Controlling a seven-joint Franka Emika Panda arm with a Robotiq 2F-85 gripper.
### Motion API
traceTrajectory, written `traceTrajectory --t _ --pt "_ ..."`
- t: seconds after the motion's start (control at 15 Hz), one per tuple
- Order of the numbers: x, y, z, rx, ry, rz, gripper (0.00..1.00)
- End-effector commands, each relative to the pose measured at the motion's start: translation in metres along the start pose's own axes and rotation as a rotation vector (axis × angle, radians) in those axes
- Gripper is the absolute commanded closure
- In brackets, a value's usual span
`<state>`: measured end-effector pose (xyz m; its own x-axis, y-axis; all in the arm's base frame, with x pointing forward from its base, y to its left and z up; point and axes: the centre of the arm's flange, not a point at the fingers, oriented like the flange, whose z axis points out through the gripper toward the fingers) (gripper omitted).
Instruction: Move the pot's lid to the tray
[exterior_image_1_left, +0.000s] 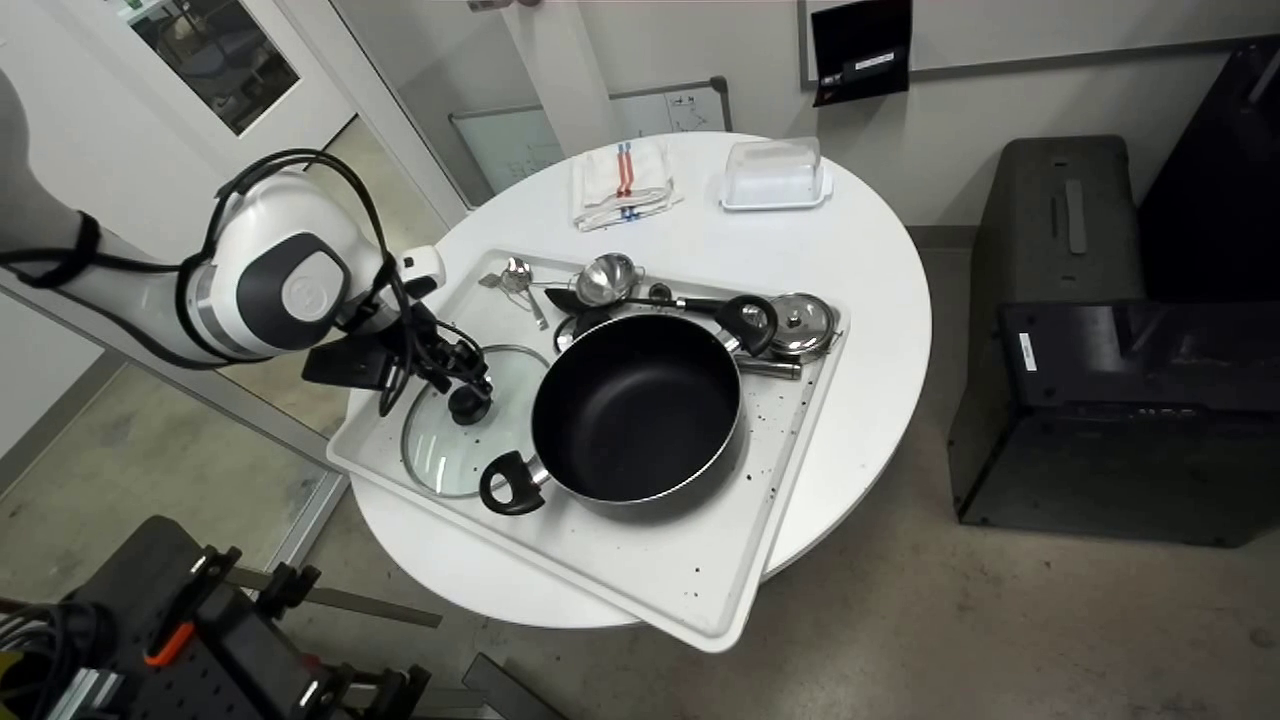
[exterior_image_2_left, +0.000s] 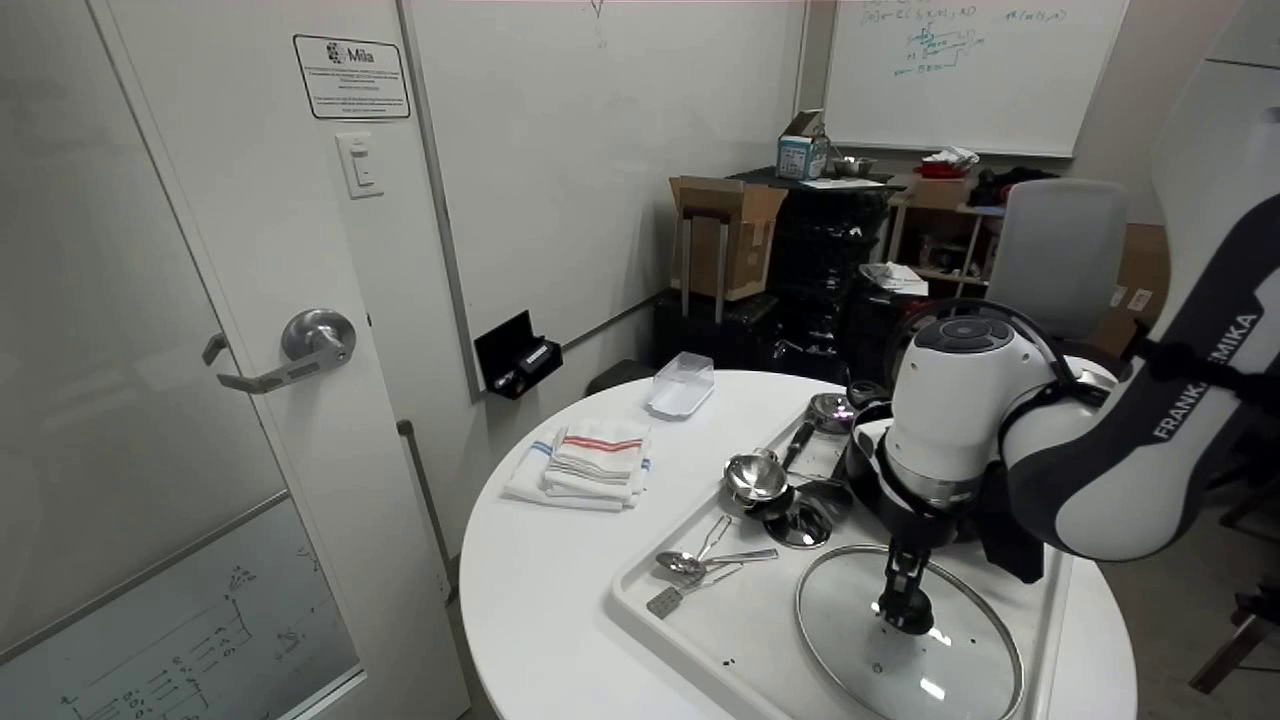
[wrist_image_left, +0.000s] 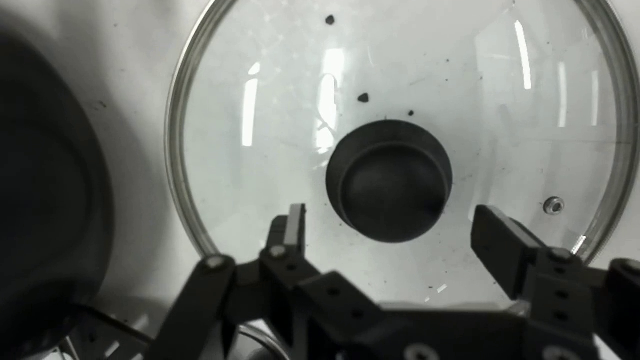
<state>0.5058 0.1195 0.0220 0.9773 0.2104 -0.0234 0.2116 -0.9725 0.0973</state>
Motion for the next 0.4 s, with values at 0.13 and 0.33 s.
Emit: traceTrajectory --t 0.13,0.33 --pt "-0.009 0.006 -0.017 0.019 0.008 -0.041 0.00" --pt "-0.016 0.010 -0.026 0.019 0.008 -0.052 0.00"
